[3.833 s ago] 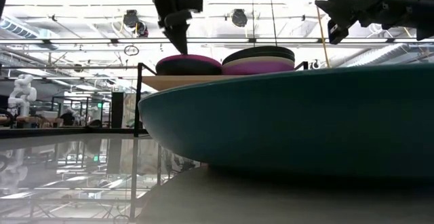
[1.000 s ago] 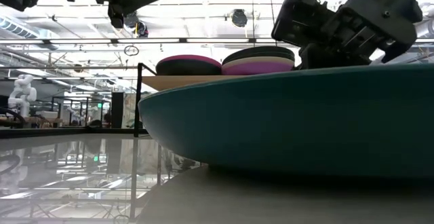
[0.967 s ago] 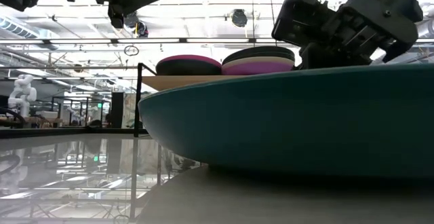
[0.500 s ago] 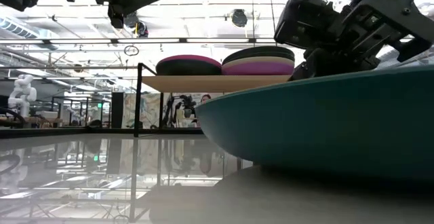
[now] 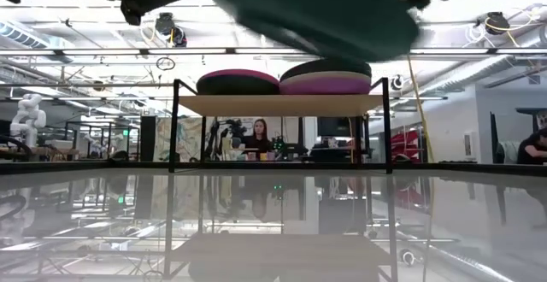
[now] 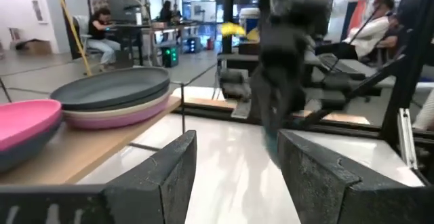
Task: Place and stack plates onto a shelf
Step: Stack the dark green plate on top of the pink plate on the shelf
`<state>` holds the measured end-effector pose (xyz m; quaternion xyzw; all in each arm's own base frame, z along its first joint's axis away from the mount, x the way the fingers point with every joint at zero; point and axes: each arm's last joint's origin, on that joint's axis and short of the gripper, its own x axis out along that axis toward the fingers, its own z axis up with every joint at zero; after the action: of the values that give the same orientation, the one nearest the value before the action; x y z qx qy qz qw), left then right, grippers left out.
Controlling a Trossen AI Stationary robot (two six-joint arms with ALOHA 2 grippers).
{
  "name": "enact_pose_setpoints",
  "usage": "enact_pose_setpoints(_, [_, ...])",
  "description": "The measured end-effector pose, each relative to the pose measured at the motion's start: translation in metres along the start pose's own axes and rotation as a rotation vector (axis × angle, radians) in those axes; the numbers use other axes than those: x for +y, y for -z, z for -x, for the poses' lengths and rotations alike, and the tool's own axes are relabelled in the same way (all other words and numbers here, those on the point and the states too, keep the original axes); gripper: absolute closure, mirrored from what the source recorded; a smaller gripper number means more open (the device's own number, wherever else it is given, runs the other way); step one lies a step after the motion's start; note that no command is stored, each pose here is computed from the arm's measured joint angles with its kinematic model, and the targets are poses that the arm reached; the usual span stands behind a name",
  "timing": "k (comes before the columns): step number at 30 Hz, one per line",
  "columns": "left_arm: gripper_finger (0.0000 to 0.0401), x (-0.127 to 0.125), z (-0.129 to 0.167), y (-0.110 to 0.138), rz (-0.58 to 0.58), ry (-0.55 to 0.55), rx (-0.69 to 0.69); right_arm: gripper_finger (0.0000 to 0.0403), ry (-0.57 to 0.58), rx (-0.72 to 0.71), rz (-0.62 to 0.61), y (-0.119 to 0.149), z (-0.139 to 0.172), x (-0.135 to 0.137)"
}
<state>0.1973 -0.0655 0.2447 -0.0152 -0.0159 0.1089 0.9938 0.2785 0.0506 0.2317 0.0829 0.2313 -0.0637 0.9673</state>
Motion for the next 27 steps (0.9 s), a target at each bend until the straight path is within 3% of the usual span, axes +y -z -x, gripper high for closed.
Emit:
enact_pose_setpoints(6, [0.0192, 0.008, 0.015, 0.004, -0.020, -0.004, 0.012, 0.0402, 0.184, -0.290, -0.059, -0.050, 0.030, -0.063])
enact_pose_setpoints(10, [0.0192, 0.019, 0.034, 0.010, 0.040, 0.007, -0.100, 0.0402, 0.325, -0.416, -0.102, -0.077, 0.045, -0.107])
enact_pose_setpoints(13, [0.0192, 0.029, 0.046, 0.018, 0.095, -0.001, -0.205, 0.0403, 0.339, -0.481, -0.124, -0.105, 0.049, -0.135])
enact_pose_setpoints(17, [0.0192, 0.037, 0.054, 0.026, 0.140, -0.010, -0.289, 0.0403, 0.368, -0.503, -0.139, -0.137, 0.037, -0.170])
enact_pose_setpoints(22, [0.0192, 0.035, 0.054, 0.019, 0.166, 0.057, -0.335, 0.0403, 0.380, -0.460, -0.171, -0.164, 0.006, -0.211])
enact_pose_setpoints(27, [0.0192, 0.033, 0.054, 0.018, 0.172, 0.103, -0.337, 0.0403, 0.405, -0.379, -0.205, -0.155, -0.032, -0.247])
